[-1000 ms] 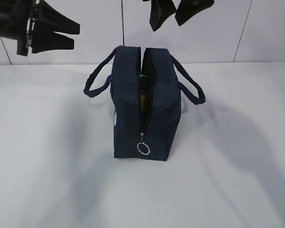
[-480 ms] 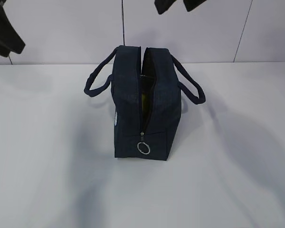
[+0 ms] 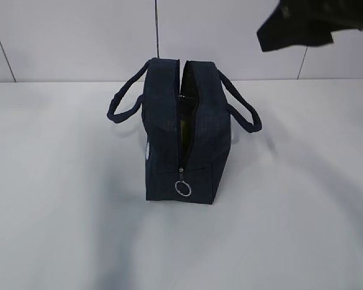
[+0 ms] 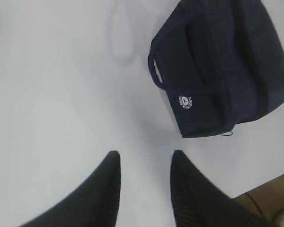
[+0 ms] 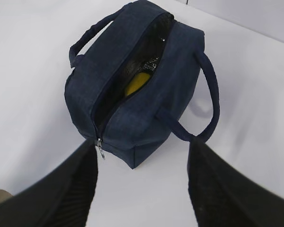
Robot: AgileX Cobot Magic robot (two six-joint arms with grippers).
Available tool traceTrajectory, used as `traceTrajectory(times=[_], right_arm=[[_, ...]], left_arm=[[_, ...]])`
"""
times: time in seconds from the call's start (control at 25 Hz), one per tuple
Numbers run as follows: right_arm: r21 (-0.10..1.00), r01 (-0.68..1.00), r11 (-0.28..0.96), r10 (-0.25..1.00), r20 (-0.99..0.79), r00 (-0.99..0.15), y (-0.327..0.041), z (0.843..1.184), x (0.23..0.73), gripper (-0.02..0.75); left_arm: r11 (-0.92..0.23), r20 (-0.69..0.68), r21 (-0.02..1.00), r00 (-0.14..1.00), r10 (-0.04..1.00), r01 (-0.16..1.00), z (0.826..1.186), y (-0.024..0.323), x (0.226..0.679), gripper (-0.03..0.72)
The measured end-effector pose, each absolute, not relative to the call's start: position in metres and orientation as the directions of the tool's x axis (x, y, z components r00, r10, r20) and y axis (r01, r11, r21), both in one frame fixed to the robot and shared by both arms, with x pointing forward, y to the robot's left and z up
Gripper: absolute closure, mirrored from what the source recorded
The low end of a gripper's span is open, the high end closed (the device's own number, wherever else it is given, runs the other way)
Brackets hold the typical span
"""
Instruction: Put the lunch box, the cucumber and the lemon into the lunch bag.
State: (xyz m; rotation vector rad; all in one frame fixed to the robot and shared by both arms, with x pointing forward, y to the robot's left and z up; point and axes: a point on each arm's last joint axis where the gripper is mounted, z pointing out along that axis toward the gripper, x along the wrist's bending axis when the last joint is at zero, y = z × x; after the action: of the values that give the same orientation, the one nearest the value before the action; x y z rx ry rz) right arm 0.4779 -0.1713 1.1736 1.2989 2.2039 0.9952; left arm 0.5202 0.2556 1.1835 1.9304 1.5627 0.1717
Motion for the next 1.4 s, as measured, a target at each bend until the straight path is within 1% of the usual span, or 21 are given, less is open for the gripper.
traceTrajectory(times=[0.16, 0.32, 0.48, 0.6, 0.68, 0.76, 1.04, 1.16, 1.28, 1.4], right_arm=[[0.806, 0.52, 0.283, 0.872, 0.01, -0.489, -0.19, 1.148, 0.442, 0.288], [0.828, 0.492, 0.267, 0.874, 0.007, -0.486, -0.202, 1.133, 0.42, 0.288], [0.827, 0.494, 0.267, 0.874, 0.008, -0.487, -0.203, 1.129, 0.418, 0.288], [0.822, 0.523, 0.226, 0.872, 0.069, -0.485, -0.2, 1.126, 0.417, 0.288], [0.834, 0.513, 0.204, 0.868, 0.089, -0.489, -0.198, 1.119, 0.418, 0.288], [0.844, 0.502, 0.191, 0.869, 0.093, -0.486, -0.198, 1.106, 0.42, 0.288], [0.859, 0.484, 0.166, 0.884, 0.088, -0.46, -0.202, 1.057, 0.416, 0.288], [0.866, 0.473, 0.159, 0.885, 0.086, -0.457, -0.203, 1.041, 0.413, 0.315], [0.883, 0.438, 0.168, 0.868, 0.078, -0.491, -0.197, 1.026, 0.404, 0.362], [0.906, 0.382, 0.183, 0.841, 0.056, -0.538, -0.19, 1.012, 0.395, 0.381]], left_arm=[[-0.065, -0.269, 0.63, 0.296, 0.916, 0.774, 1.214, 0.257, 0.486, 0.45], [-0.057, -0.256, 0.679, 0.309, 0.916, 0.732, 1.226, 0.259, 0.447, 0.45], [-0.059, -0.258, 0.668, 0.305, 0.917, 0.741, 1.211, 0.26, 0.411, 0.45], [-0.064, -0.252, 0.663, 0.303, 0.919, 0.746, 1.198, 0.262, 0.384, 0.45], [-0.066, -0.25, 0.656, 0.299, 0.921, 0.752, 1.189, 0.263, 0.373, 0.45], [-0.068, -0.251, 0.647, 0.296, 0.922, 0.759, 1.18, 0.263, 0.364, 0.45], [-0.072, -0.25, 0.627, 0.287, 0.925, 0.776, 1.156, 0.265, 0.342, 0.45], [-0.072, -0.255, 0.61, 0.282, 0.925, 0.789, 1.148, 0.265, 0.34, 0.45], [-0.072, -0.258, 0.605, 0.281, 0.924, 0.793, 1.146, 0.265, 0.34, 0.45], [-0.07, -0.262, 0.605, 0.282, 0.923, 0.793, 1.146, 0.265, 0.34, 0.45]])
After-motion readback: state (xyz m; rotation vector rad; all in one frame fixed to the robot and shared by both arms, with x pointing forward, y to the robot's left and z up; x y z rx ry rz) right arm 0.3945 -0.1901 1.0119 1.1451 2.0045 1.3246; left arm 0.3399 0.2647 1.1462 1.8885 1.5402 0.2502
